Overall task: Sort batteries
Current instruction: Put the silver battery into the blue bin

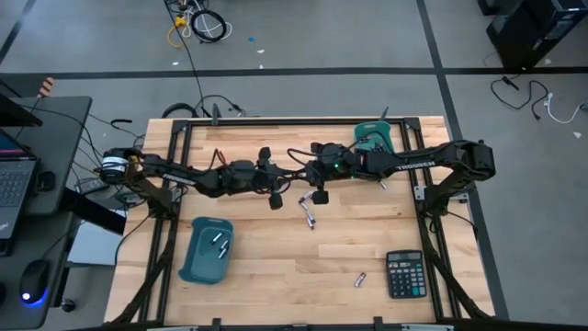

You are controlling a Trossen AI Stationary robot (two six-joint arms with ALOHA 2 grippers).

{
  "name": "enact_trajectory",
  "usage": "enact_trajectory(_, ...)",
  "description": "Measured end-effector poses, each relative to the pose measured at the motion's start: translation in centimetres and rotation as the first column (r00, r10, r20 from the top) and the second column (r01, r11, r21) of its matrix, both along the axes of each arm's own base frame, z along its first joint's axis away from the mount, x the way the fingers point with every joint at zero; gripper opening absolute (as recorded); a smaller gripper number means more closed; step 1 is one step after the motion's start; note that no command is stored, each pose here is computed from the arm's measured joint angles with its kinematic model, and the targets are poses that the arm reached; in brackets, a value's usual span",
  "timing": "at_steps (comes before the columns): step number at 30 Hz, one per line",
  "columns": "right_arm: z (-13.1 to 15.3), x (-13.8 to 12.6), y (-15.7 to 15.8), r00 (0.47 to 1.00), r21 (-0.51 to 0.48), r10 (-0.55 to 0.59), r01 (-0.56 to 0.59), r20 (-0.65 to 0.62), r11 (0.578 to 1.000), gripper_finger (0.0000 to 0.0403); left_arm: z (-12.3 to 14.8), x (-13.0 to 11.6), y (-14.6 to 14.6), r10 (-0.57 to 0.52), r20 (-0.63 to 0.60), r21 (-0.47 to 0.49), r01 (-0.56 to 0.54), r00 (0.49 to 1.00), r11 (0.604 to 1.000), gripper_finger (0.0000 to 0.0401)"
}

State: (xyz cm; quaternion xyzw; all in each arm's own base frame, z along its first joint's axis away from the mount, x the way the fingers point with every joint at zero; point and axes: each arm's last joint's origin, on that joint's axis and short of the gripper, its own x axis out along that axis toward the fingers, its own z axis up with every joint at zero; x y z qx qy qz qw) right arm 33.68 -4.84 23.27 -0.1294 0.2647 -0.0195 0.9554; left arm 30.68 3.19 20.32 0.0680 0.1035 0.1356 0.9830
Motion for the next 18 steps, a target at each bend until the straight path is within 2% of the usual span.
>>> enact_trajectory(6,0.2,0.0,-0.1,0.998,-0.007,-0.057,0.057,-0.005,0.998,0.0091,1.1,-0.6,0.0,0.038,0.023,0.011,-0.038,0.999,0.999,0.0033)
enact_trajectory(9,-0.2,-0.4,-0.2,0.992,-0.03,-0.106,0.105,-0.063,0.994,0.0099,2.5,-1.6,-0.1,0.065,0.03,0.013,-0.066,0.997,0.998,0.0033)
enact_trajectory(12,-0.7,-0.7,-0.3,0.983,-0.05,-0.139,0.133,-0.118,0.99,0.01,4.1,-2.7,-0.8,0.048,0.039,0.011,-0.048,0.998,0.999,0.0032)
enact_trajectory(15,-1.0,-1.0,-0.5,0.975,-0.05,-0.156,0.15,-0.156,0.987,0.01,5.7,-4.4,-2.0,-0.028,0.035,0.0,0.028,0.999,1.0,0.0032)
enact_trajectory(17,-1.2,-1.1,-0.8,0.971,-0.038,-0.17,0.166,-0.169,0.985,0.01,6.3,-5.8,-3.0,-0.144,-0.01,-0.051,0.143,0.99,0.988,0.0032)
enact_trajectory(18,-1.2,-1.2,-0.9,0.969,-0.031,-0.179,0.176,-0.171,0.984,0.01,6.6,-6.5,-3.6,-0.232,-0.034,-0.106,0.227,0.972,0.968,0.0032)
